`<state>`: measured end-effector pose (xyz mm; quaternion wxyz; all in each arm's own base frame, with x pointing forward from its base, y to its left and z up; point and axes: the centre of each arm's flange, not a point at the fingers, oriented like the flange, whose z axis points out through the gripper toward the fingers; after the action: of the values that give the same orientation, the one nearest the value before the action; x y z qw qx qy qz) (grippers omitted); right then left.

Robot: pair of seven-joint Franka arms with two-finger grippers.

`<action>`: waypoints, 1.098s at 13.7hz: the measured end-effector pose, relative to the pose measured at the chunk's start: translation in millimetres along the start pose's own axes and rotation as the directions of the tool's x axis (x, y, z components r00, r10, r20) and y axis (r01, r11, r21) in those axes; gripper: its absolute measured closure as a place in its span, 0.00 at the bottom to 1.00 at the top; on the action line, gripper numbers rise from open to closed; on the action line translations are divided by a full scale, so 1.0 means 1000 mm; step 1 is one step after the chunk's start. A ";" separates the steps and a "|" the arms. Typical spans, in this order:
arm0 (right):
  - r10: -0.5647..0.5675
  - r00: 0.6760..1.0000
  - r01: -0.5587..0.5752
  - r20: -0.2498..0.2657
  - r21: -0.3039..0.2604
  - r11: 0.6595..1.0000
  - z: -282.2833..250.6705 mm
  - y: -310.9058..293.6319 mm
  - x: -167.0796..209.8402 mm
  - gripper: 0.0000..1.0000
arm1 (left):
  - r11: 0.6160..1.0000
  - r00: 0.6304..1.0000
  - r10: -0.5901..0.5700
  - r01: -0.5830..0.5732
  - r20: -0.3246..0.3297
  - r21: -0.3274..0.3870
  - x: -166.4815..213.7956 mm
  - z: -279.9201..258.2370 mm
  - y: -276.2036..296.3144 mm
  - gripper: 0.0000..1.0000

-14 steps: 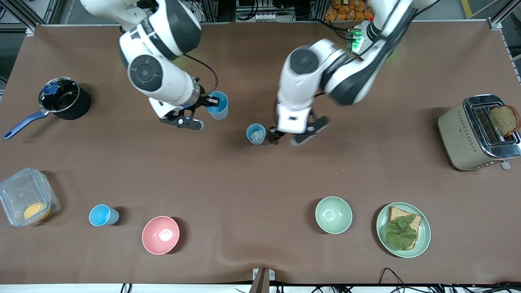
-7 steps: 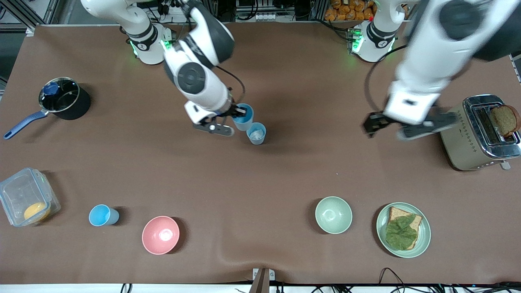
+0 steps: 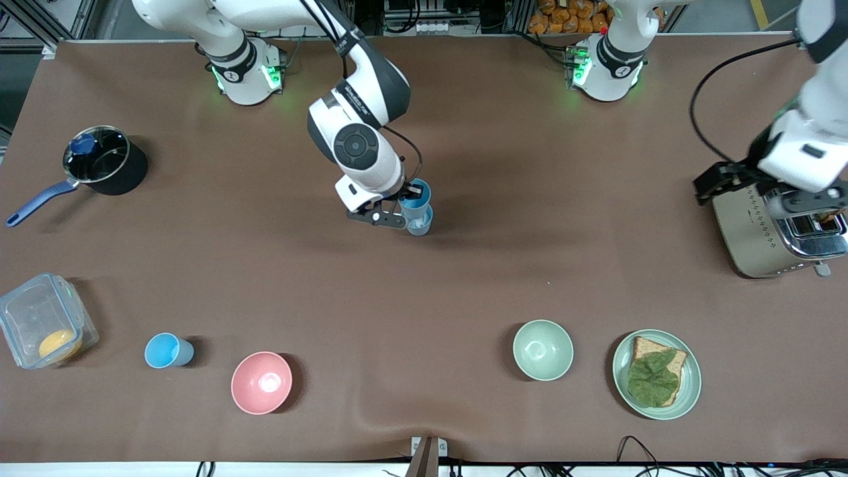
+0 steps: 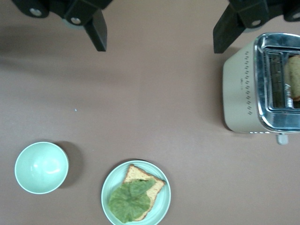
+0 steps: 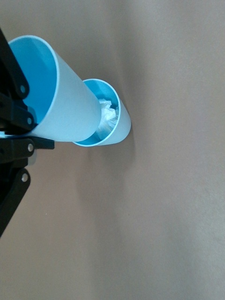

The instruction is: Stack blue cups with both arms

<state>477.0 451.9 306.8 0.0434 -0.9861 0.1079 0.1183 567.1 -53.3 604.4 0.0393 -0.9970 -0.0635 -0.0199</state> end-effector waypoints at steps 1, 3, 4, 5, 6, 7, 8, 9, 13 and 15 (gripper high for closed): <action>-0.001 1.000 0.001 -0.001 0.000 1.000 0.003 -0.002 0.000 0.96 | 1.000 1.000 -0.003 0.003 0.002 -0.005 0.000 -0.003 -0.004 0.00; 0.000 1.000 0.000 -0.004 0.001 1.000 0.006 -0.005 0.003 0.96 | 1.000 1.000 -0.007 0.007 0.002 -0.020 0.000 -0.007 -0.004 0.00; 0.001 1.000 -0.001 -0.004 0.001 1.000 0.007 -0.006 0.003 0.96 | 1.000 1.000 -0.006 0.007 0.007 -0.024 -0.001 -0.008 -0.004 0.00; 0.001 1.000 -0.001 -0.004 0.001 1.000 0.007 -0.006 0.004 0.91 | 1.000 1.000 -0.006 0.007 0.016 -0.023 -0.002 -0.007 -0.004 0.00; 0.001 1.000 -0.001 -0.006 0.002 1.000 0.006 -0.006 0.004 0.81 | 1.000 1.000 -0.007 0.008 0.031 -0.020 -0.003 -0.006 -0.005 0.00; 0.003 1.000 -0.003 -0.010 0.006 1.000 0.003 -0.006 0.006 0.69 | 1.000 0.999 -0.010 0.011 0.046 -0.016 -0.005 -0.004 -0.007 0.00; 0.006 1.000 -0.006 -0.019 0.013 1.000 -0.004 -0.004 0.012 0.59 | 1.000 0.998 -0.014 0.015 0.056 -0.013 -0.005 -0.003 -0.009 0.00; 0.004 1.000 -0.003 -0.024 0.016 1.000 -0.016 0.004 0.022 0.48 | 1.000 0.998 -0.018 0.019 0.061 -0.012 -0.005 -0.003 -0.012 0.00; -0.094 0.995 0.094 0.012 0.027 0.995 -0.120 0.120 0.101 0.04 | 1.000 0.998 -0.025 0.026 0.062 -0.013 -0.005 -0.003 -0.015 0.00; -0.149 0.988 0.147 0.029 0.051 0.988 -0.183 0.212 0.128 0.00 | 1.000 0.998 -0.025 0.026 0.061 -0.013 -0.004 -0.003 -0.015 0.00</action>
<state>592.1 199.2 439.9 0.0776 -0.9880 0.0364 0.1283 560.5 -38.9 608.5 0.0303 -0.9965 -0.0773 0.0094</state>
